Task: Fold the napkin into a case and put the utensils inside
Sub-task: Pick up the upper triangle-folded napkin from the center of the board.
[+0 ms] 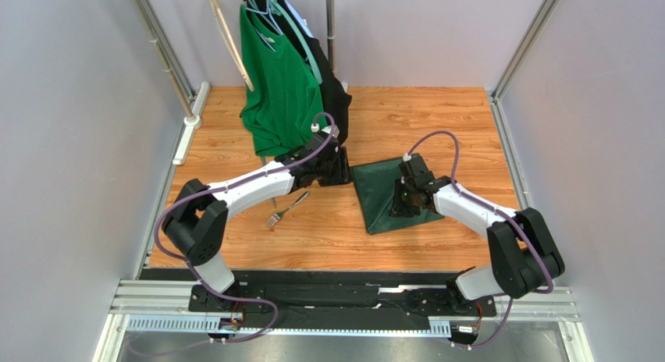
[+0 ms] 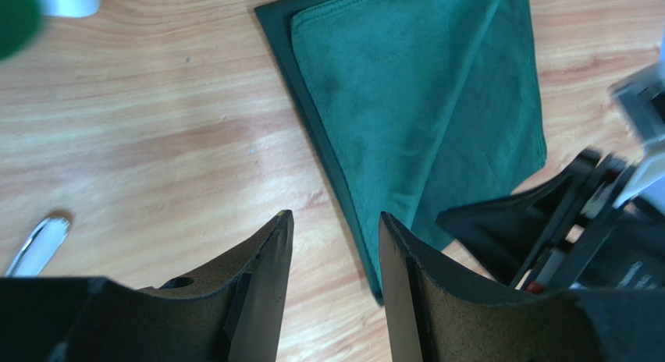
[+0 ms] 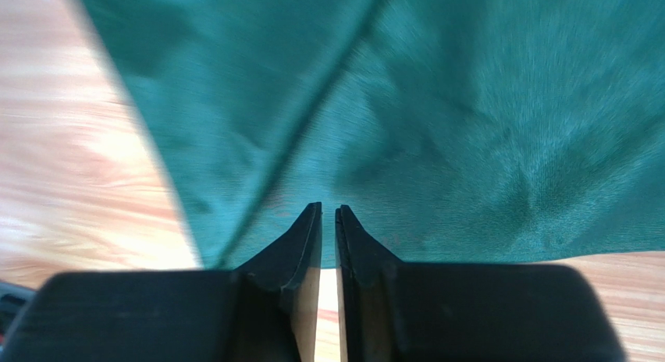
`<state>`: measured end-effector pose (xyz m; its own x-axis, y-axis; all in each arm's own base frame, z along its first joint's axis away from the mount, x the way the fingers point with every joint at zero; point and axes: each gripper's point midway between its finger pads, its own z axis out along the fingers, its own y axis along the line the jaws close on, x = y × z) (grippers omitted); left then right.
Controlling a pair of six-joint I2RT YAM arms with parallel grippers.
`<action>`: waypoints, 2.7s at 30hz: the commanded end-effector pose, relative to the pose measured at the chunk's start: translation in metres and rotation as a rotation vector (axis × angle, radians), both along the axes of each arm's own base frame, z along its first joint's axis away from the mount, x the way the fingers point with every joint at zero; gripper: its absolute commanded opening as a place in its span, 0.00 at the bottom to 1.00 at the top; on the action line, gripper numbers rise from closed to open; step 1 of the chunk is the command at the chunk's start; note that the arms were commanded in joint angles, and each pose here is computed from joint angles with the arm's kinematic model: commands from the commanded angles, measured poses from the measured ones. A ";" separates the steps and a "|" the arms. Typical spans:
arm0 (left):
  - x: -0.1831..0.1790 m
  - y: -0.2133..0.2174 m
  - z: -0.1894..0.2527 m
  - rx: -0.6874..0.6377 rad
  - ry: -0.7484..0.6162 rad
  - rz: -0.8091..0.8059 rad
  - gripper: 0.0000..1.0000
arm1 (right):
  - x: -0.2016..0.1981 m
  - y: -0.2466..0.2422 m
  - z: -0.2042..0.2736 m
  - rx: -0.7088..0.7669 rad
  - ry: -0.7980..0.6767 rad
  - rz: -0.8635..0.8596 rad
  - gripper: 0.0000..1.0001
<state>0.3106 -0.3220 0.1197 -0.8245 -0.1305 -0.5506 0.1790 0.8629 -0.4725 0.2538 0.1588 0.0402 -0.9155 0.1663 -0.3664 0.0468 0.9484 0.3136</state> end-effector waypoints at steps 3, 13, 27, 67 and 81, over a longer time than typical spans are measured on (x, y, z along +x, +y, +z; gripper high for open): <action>0.032 -0.032 -0.005 -0.088 0.000 0.032 0.53 | -0.001 -0.017 -0.024 -0.007 0.028 -0.037 0.11; 0.068 -0.040 -0.037 0.015 0.014 0.114 0.56 | -0.017 -0.044 -0.018 -0.035 0.017 -0.051 0.10; 0.071 -0.032 -0.071 0.130 0.068 0.202 0.54 | -0.018 -0.037 -0.019 -0.003 0.017 -0.012 0.09; 0.061 -0.046 -0.080 0.134 0.100 0.231 0.00 | -0.035 0.032 0.050 -0.015 -0.196 0.335 0.48; 0.063 -0.044 -0.074 0.114 0.099 0.220 0.00 | -0.045 0.041 0.012 -0.150 -0.119 0.370 0.39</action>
<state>0.3769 -0.3677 0.0265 -0.8359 -0.2646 -0.4810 -0.0871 0.9290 -0.3598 0.1941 0.1986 0.0470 -0.8719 -0.2463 -0.4232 -0.3538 0.9144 0.1967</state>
